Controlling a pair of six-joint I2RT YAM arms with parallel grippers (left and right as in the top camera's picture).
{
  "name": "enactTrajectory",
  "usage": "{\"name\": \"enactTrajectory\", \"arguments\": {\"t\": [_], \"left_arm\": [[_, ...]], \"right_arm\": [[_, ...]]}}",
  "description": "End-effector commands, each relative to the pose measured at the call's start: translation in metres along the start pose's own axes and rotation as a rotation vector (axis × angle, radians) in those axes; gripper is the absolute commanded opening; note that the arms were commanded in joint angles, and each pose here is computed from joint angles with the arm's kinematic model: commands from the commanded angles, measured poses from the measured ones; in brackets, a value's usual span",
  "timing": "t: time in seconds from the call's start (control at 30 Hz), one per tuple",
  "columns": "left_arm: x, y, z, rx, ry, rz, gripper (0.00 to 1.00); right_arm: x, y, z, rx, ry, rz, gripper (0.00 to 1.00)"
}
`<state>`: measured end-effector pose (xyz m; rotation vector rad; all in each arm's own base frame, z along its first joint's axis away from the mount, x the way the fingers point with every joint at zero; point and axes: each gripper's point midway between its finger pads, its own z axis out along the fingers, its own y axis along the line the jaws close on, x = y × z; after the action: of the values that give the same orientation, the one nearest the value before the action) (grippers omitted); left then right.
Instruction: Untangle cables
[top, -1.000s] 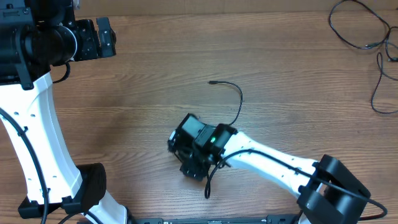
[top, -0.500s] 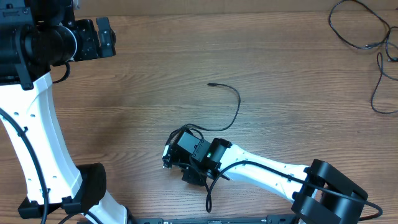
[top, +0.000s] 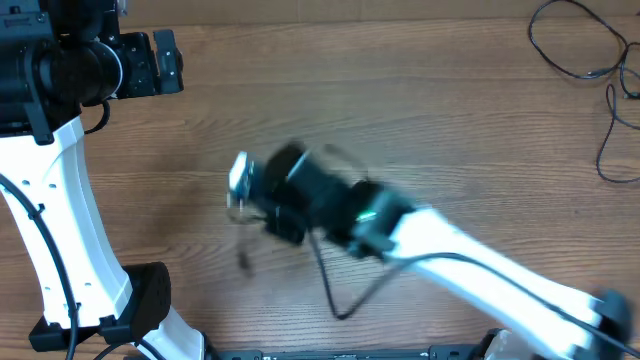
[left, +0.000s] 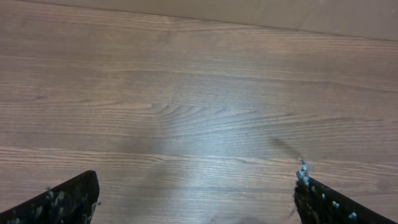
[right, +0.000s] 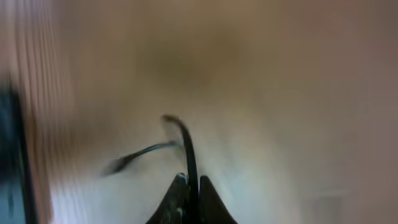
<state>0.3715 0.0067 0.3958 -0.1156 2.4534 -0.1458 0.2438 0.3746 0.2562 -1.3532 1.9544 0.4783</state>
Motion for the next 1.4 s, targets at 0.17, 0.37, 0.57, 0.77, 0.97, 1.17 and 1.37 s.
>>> {"name": "enactTrajectory", "arguments": {"t": [0.17, 0.37, 0.57, 0.77, 0.97, 1.17, 1.37], "left_arm": [[0.0, -0.034, 0.0, 0.207, -0.001, 0.136, 1.0], [0.002, -0.114, -0.015, 0.77, -0.03, 0.298, 1.0], [-0.001, -0.139, -0.015, 1.011, 0.003, 0.241, 1.0], [0.013, -0.174, 0.006, 1.105, 0.1, 0.261, 0.47], [0.034, -0.226, 0.034, 1.15, 0.191, 0.344, 0.73], [0.012, -0.204, 0.033, 1.063, 0.126, 0.292, 0.82], [0.006, -0.172, 0.053, 0.825, 0.128, 0.248, 0.86]], "right_arm": [[-0.081, -0.08, -0.169, 0.244, -0.307, 0.135, 0.04], [-0.072, -0.132, -0.213, 0.384, -0.329, 0.219, 0.04], [-0.047, -0.182, -0.233, 0.51, -0.312, 0.302, 0.04], [-0.034, -0.21, -0.25, 0.593, -0.321, 0.343, 0.04], [-0.018, -0.205, -0.235, 0.545, -0.249, 0.37, 0.04], [0.059, -0.212, -0.15, 0.437, 0.047, 0.564, 1.0], [0.131, -0.224, -0.068, 0.398, 0.269, 0.699, 1.0]]}}
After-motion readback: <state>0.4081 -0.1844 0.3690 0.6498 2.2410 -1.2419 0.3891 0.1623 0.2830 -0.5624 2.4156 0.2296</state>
